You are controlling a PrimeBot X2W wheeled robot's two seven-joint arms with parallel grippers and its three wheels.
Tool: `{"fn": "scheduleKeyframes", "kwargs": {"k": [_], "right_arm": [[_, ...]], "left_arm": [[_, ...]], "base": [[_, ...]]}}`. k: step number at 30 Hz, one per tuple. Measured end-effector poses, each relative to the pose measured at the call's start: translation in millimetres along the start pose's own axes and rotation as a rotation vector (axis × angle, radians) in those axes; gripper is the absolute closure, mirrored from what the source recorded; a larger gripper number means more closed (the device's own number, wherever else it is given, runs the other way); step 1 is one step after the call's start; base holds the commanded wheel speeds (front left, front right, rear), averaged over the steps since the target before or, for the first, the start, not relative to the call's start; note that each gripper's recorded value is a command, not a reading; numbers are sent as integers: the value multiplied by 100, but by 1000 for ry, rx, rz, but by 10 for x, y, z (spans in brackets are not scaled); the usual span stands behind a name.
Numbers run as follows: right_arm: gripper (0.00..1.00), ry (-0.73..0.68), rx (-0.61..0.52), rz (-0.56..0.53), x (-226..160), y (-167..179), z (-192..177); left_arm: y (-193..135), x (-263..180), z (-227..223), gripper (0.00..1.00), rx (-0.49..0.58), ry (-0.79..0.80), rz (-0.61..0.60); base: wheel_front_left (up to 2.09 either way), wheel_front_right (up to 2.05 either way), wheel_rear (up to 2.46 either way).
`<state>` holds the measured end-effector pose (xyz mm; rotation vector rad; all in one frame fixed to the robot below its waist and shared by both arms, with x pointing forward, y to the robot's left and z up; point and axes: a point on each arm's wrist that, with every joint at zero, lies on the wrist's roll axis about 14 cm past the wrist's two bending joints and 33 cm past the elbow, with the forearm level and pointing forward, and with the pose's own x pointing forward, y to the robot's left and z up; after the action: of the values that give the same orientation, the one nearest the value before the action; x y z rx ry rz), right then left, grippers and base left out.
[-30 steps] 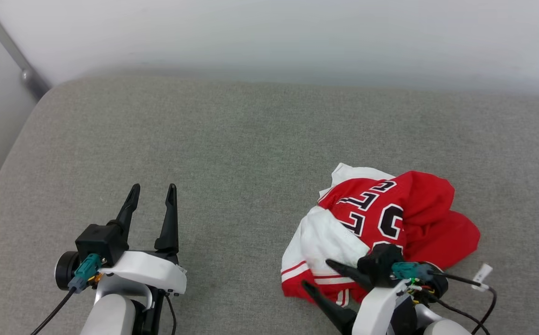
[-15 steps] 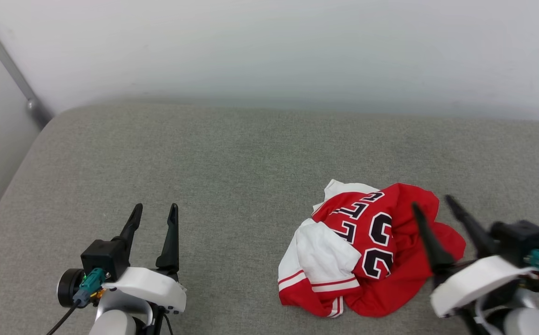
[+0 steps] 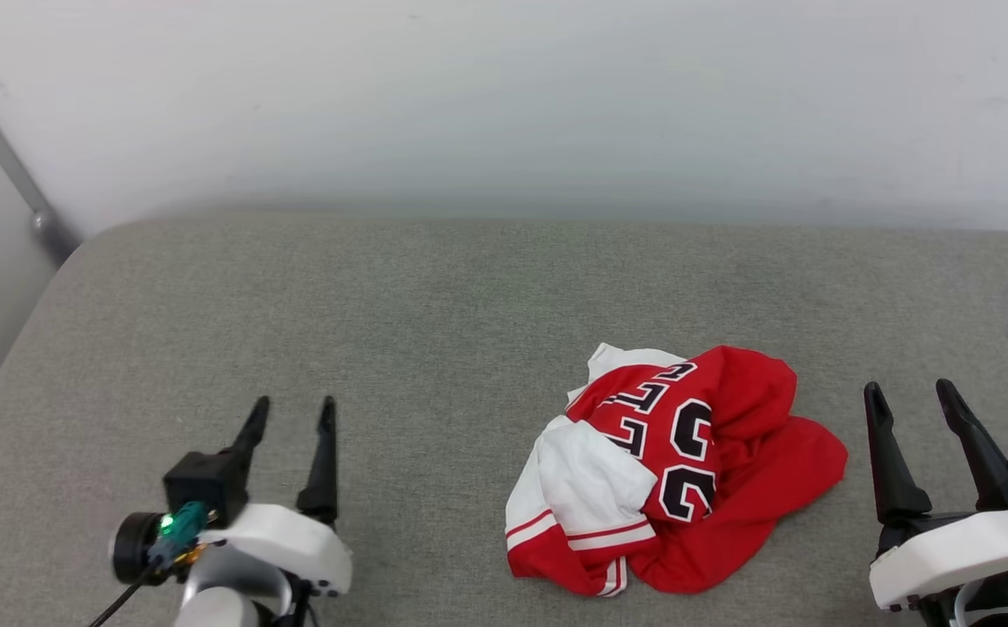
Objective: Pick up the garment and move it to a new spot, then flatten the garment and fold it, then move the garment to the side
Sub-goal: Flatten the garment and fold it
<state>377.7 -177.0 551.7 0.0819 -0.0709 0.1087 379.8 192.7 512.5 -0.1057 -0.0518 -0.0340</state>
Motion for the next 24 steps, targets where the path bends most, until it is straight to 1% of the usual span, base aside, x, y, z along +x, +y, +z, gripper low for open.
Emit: {"fn": "scheduleKeyframes", "kwargs": {"k": [4, 8, 12, 15, 17, 20, 21, 24], "right_arm": [[0, 1, -3, 10, -30, 47, -3], [0, 13, -13, 32, -33, 117, -26], [0, 30, -16, 36, -30, 127, -59], [0, 40, -19, 28, -29, 94, -81], [0, 54, -18, 15, -32, 55, -118], [0, 74, -14, -2, -32, -2, -180], [0, 80, -11, -6, -32, -11, -201], [0, 98, 5, -16, -18, -42, -261]], "left_arm": [[-310, 120, -11, 0, -3, 38, -90], [-760, 281, 2, 0, -9, 84, -223], [-1177, 325, -272, 0, 38, 240, -364], [-1392, 284, -553, 0, 85, 386, -448], [-1490, 238, -724, 0, 113, 484, -495], [-1535, 140, -970, 0, 177, 631, -553], [-1523, 79, -1070, 0, 201, 693, -571], [-1438, 1, -1225, 0, 271, 802, -611]], "base": [[0, 0, 0], [0, 0, 0], [0, 0, 0], [0, 0, 0], [0, 0, 0], [0, 0, 0], [0, 0, 0], [0, 0, 0]]}}
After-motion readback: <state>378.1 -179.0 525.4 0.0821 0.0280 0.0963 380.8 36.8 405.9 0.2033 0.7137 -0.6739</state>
